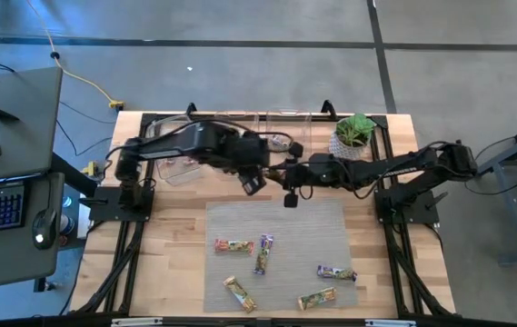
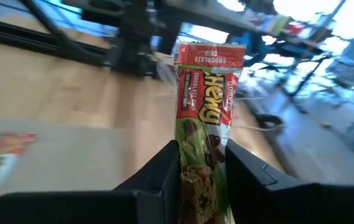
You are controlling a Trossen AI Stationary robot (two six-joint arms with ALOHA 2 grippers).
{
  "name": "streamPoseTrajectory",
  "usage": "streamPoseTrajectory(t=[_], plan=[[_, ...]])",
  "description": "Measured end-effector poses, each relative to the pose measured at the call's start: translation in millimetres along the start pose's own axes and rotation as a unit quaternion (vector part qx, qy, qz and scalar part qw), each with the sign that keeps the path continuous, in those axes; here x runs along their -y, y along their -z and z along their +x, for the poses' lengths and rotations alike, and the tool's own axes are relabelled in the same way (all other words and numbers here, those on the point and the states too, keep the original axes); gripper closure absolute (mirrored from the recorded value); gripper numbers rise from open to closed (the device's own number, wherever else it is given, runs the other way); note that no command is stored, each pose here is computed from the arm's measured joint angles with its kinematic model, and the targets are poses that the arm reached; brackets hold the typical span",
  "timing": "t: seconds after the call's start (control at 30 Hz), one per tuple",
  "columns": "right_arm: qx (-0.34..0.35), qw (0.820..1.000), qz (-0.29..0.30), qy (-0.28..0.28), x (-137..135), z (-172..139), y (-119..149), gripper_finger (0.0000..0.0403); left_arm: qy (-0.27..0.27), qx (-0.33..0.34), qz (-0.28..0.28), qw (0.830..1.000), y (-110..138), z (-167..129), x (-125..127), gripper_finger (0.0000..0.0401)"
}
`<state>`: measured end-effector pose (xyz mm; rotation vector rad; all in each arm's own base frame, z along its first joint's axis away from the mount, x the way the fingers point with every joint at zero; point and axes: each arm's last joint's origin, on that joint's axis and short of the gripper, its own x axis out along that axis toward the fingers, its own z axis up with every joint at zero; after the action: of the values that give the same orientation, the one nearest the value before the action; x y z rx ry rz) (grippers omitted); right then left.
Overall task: Pick and place Granola Bars by type
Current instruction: Put the red granola bar into the left transparent bin
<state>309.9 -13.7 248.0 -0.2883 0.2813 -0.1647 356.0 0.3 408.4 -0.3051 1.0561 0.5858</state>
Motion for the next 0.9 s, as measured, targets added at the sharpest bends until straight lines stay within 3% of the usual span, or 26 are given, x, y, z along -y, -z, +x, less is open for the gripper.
streamPoseTrajectory(t=[0.13, 0.3, 0.9], plan=[[-0.008, 0.999, -0.004, 0.035, 1.6, -0.2, 0.0, 0.0309, 0.003, -0.030, -0.018, 0.999, -8.7, 25.1, 2.3, 0.0208], [-0.008, 0.999, -0.004, 0.038, 1.8, -0.2, 0.0, 0.0309, -0.017, -0.049, -0.013, 0.999, -14.7, 45.8, 0.7, 0.0208], [0.030, 0.999, -0.004, 0.045, 3.4, -0.6, -7.2, 0.0308, 0.046, -0.012, -0.024, 0.999, -26.5, 45.6, 4.1, 0.0208]])
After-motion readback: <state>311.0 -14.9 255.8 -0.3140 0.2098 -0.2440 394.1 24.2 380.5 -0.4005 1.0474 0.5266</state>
